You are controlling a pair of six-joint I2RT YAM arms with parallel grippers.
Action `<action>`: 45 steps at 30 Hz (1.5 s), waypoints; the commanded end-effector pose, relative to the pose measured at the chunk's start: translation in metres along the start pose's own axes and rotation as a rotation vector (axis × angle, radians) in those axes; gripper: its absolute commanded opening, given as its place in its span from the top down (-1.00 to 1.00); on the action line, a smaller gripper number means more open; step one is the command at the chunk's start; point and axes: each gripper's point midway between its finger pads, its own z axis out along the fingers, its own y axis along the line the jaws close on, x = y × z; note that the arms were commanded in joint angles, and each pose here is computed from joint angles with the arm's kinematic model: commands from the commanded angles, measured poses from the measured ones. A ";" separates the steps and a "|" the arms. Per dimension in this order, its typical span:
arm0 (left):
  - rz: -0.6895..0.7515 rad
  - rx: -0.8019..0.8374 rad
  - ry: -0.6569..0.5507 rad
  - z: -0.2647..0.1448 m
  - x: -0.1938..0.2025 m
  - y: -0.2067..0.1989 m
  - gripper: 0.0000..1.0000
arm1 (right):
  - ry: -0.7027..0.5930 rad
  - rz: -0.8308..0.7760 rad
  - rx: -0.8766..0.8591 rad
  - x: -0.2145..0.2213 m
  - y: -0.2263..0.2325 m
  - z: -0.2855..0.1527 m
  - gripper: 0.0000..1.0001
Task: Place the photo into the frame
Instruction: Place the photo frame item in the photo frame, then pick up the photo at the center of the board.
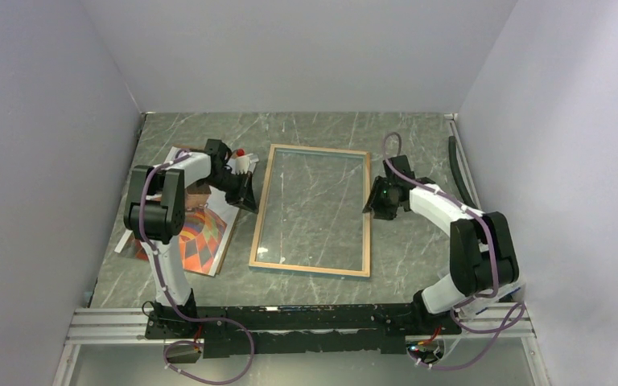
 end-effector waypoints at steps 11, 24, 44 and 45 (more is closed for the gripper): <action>0.066 -0.219 -0.222 -0.185 -0.034 -0.011 0.00 | -0.262 -0.158 -0.135 -0.039 0.135 -0.075 -0.63; -0.241 -0.739 -0.301 -0.309 0.044 0.165 0.16 | -0.096 -0.380 -0.387 0.079 0.357 -0.018 -0.67; -0.300 -0.983 -0.179 -0.275 0.103 0.252 0.24 | 0.025 -0.344 -0.353 0.130 0.372 0.068 -0.64; -0.302 -0.982 -0.175 -0.272 0.105 0.253 0.24 | 0.031 -0.344 -0.353 0.132 0.371 0.070 -0.64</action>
